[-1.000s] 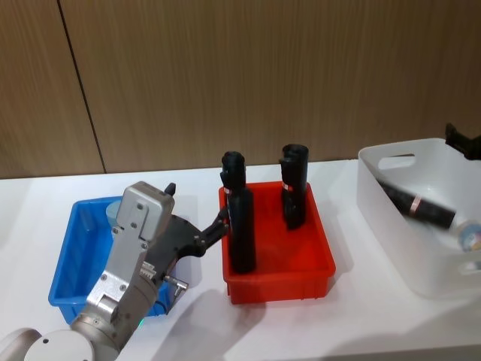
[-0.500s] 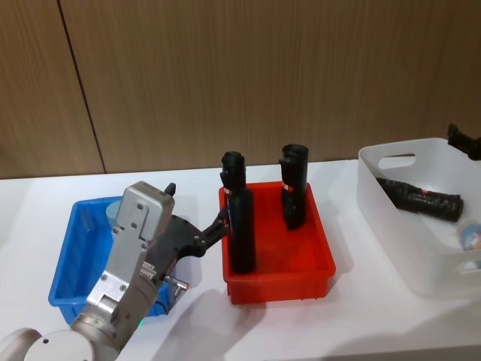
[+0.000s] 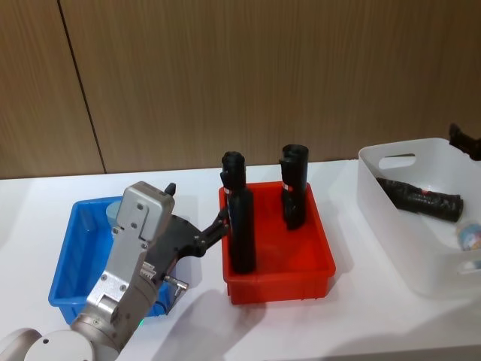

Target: Pick the cotton swabs from the blue box and place them into the white box.

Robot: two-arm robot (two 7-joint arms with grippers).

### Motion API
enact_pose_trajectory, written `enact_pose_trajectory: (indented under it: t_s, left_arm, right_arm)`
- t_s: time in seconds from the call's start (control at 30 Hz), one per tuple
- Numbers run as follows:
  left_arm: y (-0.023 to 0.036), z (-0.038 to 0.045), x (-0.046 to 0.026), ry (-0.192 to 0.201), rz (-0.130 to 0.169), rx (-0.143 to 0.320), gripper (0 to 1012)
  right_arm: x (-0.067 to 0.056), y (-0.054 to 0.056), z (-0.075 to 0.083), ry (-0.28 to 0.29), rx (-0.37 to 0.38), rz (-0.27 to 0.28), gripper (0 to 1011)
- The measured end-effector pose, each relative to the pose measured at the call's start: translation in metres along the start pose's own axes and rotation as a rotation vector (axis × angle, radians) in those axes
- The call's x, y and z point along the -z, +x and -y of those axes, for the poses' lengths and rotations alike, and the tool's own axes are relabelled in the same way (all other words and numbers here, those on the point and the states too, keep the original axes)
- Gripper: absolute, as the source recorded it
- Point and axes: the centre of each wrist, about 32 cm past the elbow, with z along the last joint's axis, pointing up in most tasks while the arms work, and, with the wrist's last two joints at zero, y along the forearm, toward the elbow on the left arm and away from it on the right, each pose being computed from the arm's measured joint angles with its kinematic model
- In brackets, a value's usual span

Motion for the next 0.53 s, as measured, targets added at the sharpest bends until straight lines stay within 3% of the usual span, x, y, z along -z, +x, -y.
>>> enact_pose_trajectory:
  t_s: [0.53]
  left_arm:
    - [0.0000, 0.0000, 0.0000, 0.000, 0.000, 0.000, 1004]
  right_arm:
    - [0.0001, 0.0005, 0.0005, 0.003, 0.000, 0.000, 1001]
